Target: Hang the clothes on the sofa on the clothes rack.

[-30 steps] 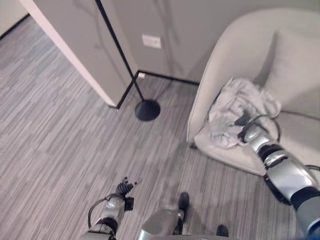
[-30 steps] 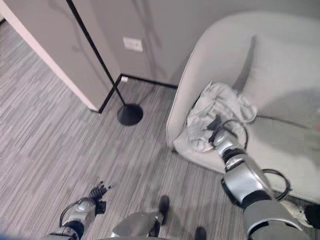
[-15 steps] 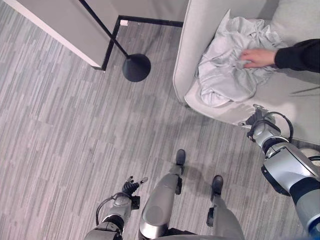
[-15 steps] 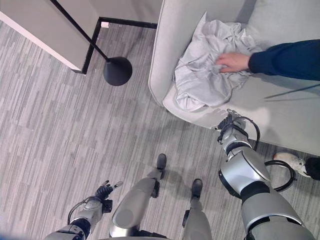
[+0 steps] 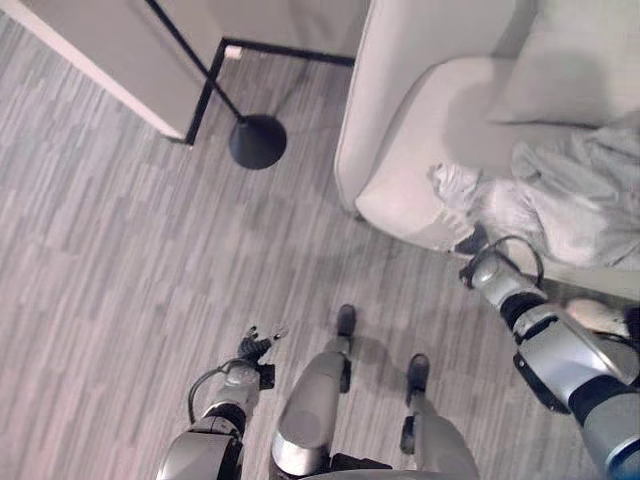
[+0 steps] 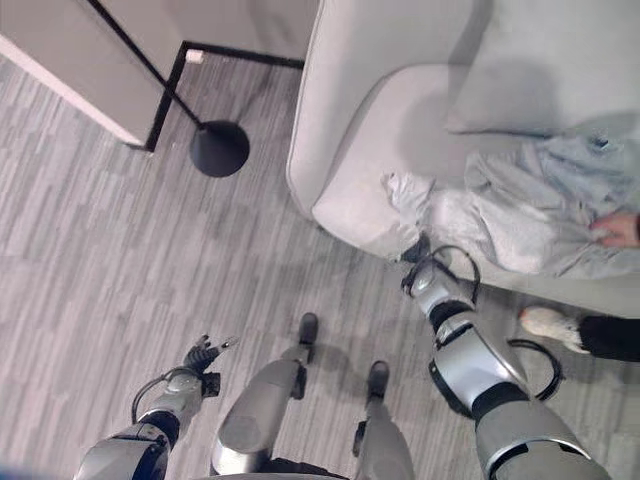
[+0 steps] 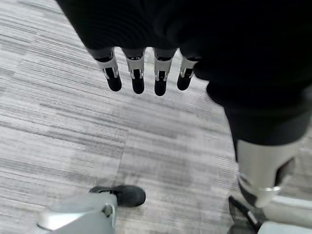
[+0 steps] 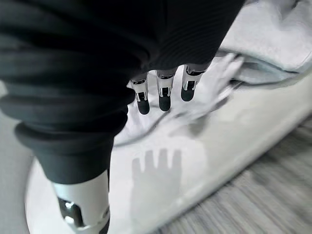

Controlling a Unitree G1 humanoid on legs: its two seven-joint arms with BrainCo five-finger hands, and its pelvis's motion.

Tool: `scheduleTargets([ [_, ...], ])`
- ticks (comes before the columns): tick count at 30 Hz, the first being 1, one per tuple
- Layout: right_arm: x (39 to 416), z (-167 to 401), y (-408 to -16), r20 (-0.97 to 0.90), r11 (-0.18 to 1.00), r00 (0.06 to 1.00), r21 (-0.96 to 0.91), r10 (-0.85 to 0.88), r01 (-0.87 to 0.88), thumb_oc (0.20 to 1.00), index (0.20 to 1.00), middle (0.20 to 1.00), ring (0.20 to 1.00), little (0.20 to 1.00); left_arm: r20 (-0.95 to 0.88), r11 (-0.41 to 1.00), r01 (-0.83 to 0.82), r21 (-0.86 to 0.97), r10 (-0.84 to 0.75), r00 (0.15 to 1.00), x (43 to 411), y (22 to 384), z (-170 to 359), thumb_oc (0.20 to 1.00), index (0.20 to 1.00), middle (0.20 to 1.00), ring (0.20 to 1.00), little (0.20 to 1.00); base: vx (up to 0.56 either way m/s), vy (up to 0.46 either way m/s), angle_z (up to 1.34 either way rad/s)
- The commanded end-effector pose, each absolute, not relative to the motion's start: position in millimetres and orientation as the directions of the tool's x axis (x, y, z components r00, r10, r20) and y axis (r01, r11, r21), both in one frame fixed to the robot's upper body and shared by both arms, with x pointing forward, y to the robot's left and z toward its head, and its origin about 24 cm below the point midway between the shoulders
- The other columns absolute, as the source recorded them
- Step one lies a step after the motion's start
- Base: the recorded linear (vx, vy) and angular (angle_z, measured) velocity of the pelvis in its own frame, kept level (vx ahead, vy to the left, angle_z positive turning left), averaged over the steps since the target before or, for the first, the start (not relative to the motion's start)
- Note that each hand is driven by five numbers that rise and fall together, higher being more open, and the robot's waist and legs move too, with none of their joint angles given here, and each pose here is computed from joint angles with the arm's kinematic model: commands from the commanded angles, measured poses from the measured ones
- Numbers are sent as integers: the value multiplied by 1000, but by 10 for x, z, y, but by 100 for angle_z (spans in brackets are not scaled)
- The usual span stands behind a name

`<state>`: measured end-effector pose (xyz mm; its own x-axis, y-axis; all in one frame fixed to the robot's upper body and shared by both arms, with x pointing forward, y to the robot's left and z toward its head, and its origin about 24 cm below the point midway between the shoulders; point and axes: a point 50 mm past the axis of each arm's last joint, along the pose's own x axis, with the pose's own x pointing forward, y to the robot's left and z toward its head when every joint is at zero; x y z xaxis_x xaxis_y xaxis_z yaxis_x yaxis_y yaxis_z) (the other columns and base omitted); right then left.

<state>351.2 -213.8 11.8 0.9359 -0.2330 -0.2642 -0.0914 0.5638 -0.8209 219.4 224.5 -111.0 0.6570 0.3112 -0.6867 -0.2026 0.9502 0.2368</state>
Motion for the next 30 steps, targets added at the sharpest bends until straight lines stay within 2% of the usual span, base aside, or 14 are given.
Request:
scheduleTargets([
  [1,3348,-6,-2254,-275,526,944,-838,-181,-143,1000,1000,1000,1000,1000,-741,945,-123,304,315,593,1896,2205,-1291,1000,1000,1000,1000,1000,22,-68,5],
  [6,3033,-161,-2486,-297,490,939,-853,-173,-180,1000,1000,1000,1000,1000,-766,939,-100,330,328,553,1796,2237,-1341,1000,1000,1000,1000,1000,-41,-101,-2],
  [14,2890,-249,-2569,-317,475,931,-857,-183,-199,1000,1000,1000,1000,1000,-785,946,-69,316,301,541,1758,2145,-1379,1000,1000,1000,1000,1000,-115,-114,7],
  [22,2708,-429,-2594,-382,473,905,-843,-188,-258,1000,1000,1000,1000,1000,-860,950,-77,303,308,407,1339,2147,-1553,1000,1000,1000,1000,1000,-70,-72,6],
  [24,2674,-467,-2631,-400,475,893,-839,-208,-265,1000,1000,1000,1000,1000,-879,942,-123,312,336,338,1143,2224,-1599,1000,1000,1000,1000,1000,-62,-21,12],
  [27,2645,-494,-2675,-410,469,881,-842,-238,-265,1000,1000,1000,1000,1000,-880,934,-154,321,355,316,1097,2266,-1603,1000,1000,1000,1000,1000,-58,8,2],
  [30,2666,-492,-2778,-411,444,858,-860,-307,-253,1000,1000,1000,1000,1000,-870,929,-177,324,366,331,1147,2284,-1584,1000,1000,1000,1000,1000,-13,14,7],
])
